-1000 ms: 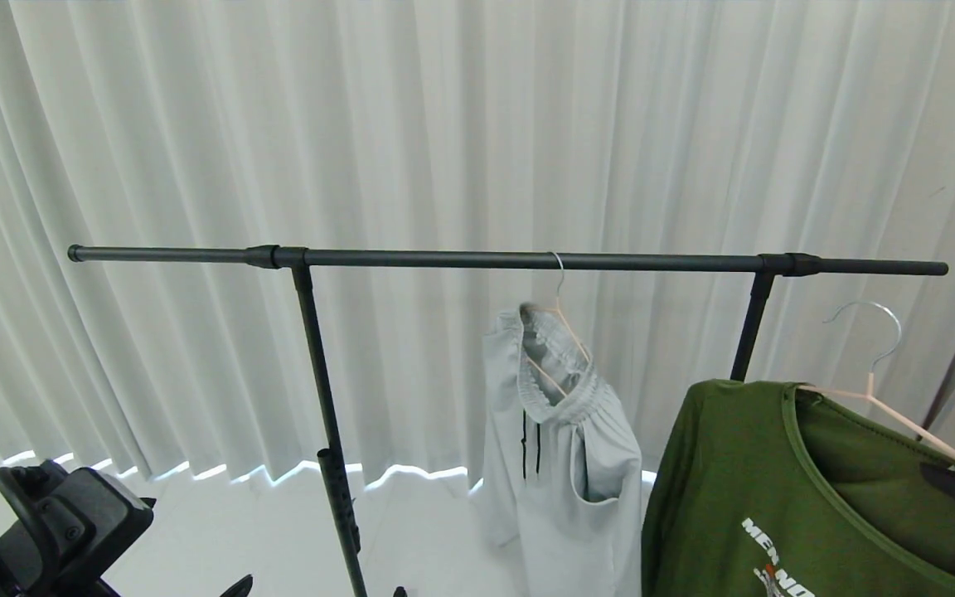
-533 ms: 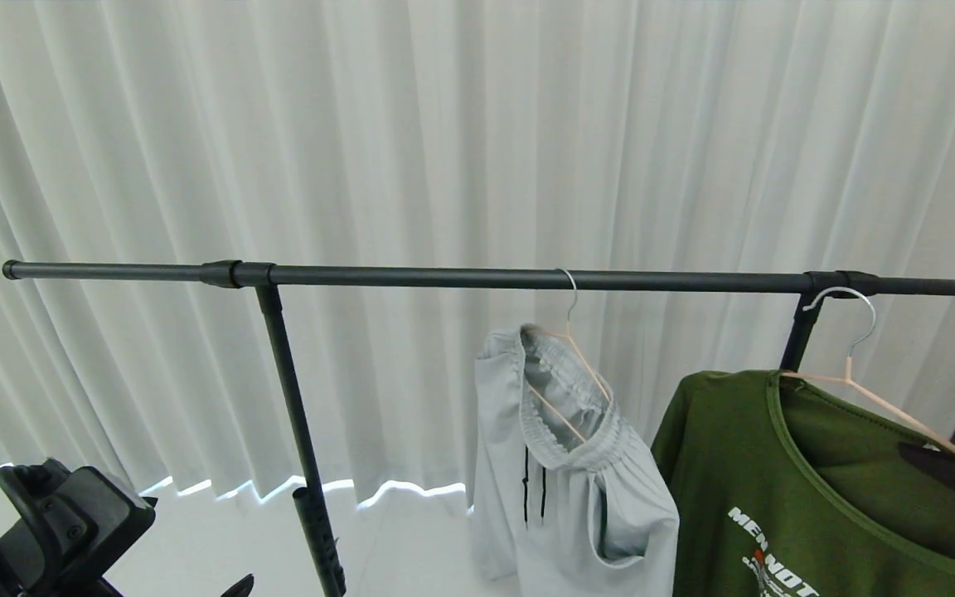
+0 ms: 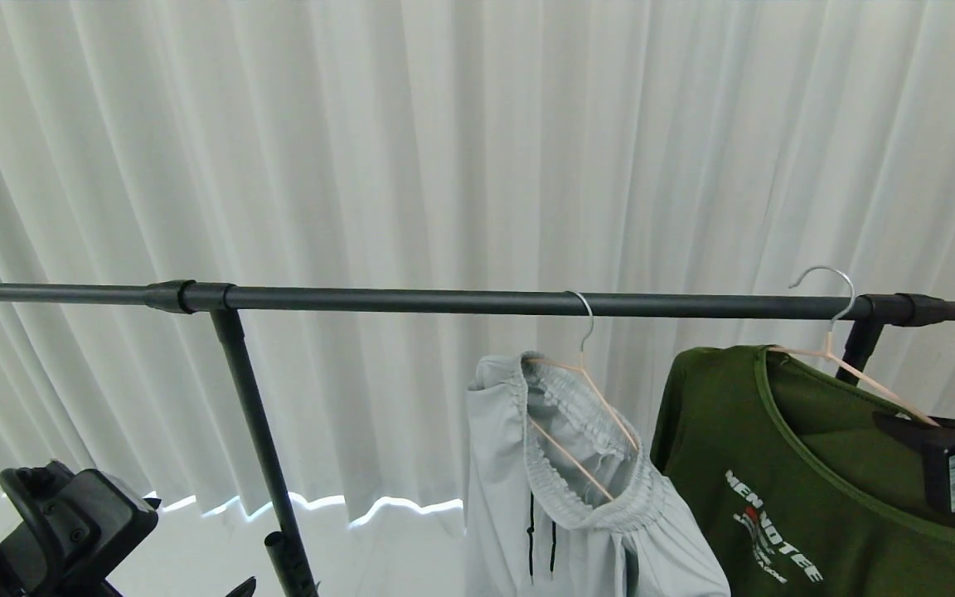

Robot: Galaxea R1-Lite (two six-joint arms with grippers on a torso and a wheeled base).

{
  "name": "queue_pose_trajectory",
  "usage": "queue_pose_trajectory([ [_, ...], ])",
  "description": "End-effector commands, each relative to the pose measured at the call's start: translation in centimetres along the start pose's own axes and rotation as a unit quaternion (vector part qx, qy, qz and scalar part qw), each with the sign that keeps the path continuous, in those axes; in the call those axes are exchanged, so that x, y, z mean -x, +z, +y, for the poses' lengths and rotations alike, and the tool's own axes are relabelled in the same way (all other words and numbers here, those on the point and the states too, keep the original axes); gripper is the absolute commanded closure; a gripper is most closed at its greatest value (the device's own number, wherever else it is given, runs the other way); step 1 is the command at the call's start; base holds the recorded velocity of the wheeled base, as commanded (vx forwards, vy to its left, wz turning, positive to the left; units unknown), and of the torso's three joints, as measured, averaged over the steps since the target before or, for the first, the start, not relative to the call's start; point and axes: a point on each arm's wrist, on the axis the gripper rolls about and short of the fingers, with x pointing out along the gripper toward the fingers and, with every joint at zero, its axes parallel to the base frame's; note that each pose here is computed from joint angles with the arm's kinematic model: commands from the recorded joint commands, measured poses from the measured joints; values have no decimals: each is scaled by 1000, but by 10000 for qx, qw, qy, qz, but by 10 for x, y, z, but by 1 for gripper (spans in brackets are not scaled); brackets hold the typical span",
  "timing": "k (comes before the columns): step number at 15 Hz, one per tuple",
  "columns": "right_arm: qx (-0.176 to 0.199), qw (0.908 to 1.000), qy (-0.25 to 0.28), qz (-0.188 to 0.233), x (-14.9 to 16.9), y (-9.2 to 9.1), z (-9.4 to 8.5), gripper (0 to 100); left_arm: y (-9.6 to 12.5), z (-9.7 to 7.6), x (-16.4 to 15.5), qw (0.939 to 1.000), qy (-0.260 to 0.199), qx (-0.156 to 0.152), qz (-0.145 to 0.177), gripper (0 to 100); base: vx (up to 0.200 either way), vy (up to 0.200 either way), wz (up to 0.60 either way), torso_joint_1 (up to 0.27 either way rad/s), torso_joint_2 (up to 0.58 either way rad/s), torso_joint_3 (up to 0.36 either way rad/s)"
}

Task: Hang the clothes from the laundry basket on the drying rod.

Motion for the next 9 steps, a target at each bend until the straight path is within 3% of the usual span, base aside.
queue_pose_trajectory([
  [1, 2, 9998, 9, 200, -25, -2, 0, 100, 1, 0, 1, 10000, -10, -8, -37, 0, 0, 0, 0, 0, 0, 0],
  [9, -139, 9984, -307, 450, -68, -4, -15, 100, 0, 0, 4, 9999, -2, -6, -116, 0, 0, 0, 0, 0, 0, 0],
])
